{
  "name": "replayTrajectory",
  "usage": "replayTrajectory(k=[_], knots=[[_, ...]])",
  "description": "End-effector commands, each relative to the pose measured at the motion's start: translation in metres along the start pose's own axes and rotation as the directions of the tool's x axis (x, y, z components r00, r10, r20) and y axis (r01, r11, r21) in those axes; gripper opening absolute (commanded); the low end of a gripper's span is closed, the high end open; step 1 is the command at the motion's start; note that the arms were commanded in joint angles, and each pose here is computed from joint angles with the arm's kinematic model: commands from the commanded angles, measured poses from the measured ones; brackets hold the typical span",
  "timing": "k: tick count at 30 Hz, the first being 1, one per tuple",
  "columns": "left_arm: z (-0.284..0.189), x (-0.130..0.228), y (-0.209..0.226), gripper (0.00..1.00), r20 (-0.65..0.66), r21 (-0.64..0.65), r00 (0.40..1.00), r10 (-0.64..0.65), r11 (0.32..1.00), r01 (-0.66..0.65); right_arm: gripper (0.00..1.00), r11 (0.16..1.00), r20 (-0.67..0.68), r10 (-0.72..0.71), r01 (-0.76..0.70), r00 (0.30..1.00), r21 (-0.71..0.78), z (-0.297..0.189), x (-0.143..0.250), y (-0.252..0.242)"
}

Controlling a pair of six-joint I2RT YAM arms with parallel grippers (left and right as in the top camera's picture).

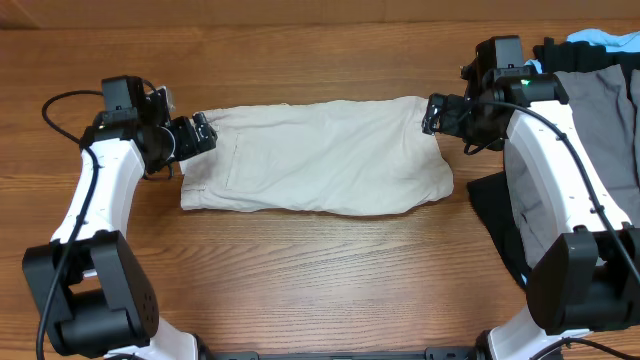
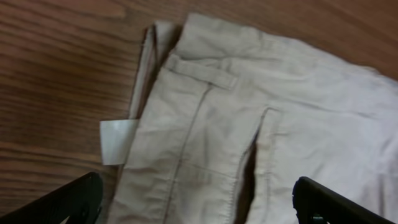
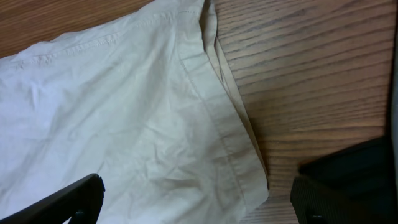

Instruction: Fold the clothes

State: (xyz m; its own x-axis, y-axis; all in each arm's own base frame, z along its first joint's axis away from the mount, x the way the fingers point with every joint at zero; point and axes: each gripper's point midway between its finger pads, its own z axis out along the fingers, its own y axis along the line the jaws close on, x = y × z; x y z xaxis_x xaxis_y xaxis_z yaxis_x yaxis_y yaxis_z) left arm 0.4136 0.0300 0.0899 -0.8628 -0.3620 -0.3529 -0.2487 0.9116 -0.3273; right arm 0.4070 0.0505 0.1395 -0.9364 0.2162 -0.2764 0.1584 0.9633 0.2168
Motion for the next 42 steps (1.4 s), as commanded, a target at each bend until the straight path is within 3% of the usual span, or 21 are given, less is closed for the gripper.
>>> replayTrajectory(k=[1,9,11,15,17,19,20,22,24,26,28,30,35,37,42], knots=[[0.020,0.006,0.023,1.00,-0.046,-0.086,0.999,0.003,0.996,-0.007,1.00,1.000,0.000,0.004,-0.004,1.000,-0.019,-0.004,0.001,0.003],[0.077,0.043,0.034,1.00,-0.209,-0.052,0.977,-0.045,0.998,0.035,1.00,1.000,-0.009,0.005,-0.005,1.000,-0.016,-0.004,0.003,0.002],[0.089,0.053,0.032,0.96,-0.250,-0.023,0.967,-0.054,0.998,0.050,1.00,1.000,-0.009,0.005,-0.005,1.000,-0.016,-0.004,0.003,0.002],[0.101,0.069,0.015,0.65,-0.318,0.090,0.946,-0.067,0.991,0.100,1.00,1.000,-0.009,0.005,-0.005,1.000,-0.016,-0.004,0.003,0.002],[0.101,0.070,0.013,0.44,-0.323,0.096,0.944,-0.068,0.990,0.104,1.00,1.000,-0.008,0.005,-0.005,1.000,-0.016,-0.004,0.003,0.002],[0.100,0.069,0.015,0.10,-0.319,0.088,0.945,-0.070,0.991,0.103,1.00,1.000,-0.008,0.004,-0.004,1.000,-0.016,-0.004,0.003,0.002],[0.100,0.068,0.018,0.04,-0.316,0.079,0.946,-0.074,0.991,0.104,1.00,1.000,-0.009,0.004,-0.004,1.000,-0.016,-0.004,0.003,0.002],[0.094,0.065,0.030,0.04,-0.313,0.015,0.942,-0.119,0.991,0.130,1.00,1.000,-0.013,0.003,-0.004,1.000,-0.016,-0.004,0.004,0.003],[0.072,0.053,0.044,0.04,-0.303,-0.064,0.934,-0.191,0.982,0.180,0.94,0.999,-0.026,-0.020,0.019,0.999,-0.044,-0.003,0.008,0.011],[0.049,0.038,0.043,0.04,-0.295,-0.070,0.932,-0.209,0.978,0.198,0.63,0.994,-0.038,-0.049,0.044,0.998,-0.103,-0.003,0.013,0.030],[0.018,0.022,0.033,0.04,-0.299,-0.073,0.929,-0.217,0.976,0.205,0.17,0.983,-0.049,-0.088,0.079,0.995,-0.165,-0.003,0.020,0.053],[-0.017,0.008,0.018,0.04,-0.304,-0.072,0.929,-0.212,0.977,0.199,0.05,0.964,-0.053,-0.148,0.132,0.987,-0.229,-0.001,0.030,0.083],[-0.071,-0.017,-0.014,0.04,-0.259,-0.044,0.951,-0.167,0.986,0.162,0.04,0.926,-0.067,-0.261,0.230,0.963,-0.300,0.018,0.060,0.143],[-0.085,-0.022,-0.026,0.04,-0.245,-0.029,0.958,-0.146,0.989,0.144,0.04,0.881,-0.101,-0.345,0.284,0.933,-0.379,0.034,0.091,0.178],[-0.089,-0.020,-0.040,0.04,-0.255,-0.009,0.959,-0.124,0.992,0.125,0.04,0.844,-0.199,-0.440,0.327,0.876,-0.425,0.065,0.148,0.212]])
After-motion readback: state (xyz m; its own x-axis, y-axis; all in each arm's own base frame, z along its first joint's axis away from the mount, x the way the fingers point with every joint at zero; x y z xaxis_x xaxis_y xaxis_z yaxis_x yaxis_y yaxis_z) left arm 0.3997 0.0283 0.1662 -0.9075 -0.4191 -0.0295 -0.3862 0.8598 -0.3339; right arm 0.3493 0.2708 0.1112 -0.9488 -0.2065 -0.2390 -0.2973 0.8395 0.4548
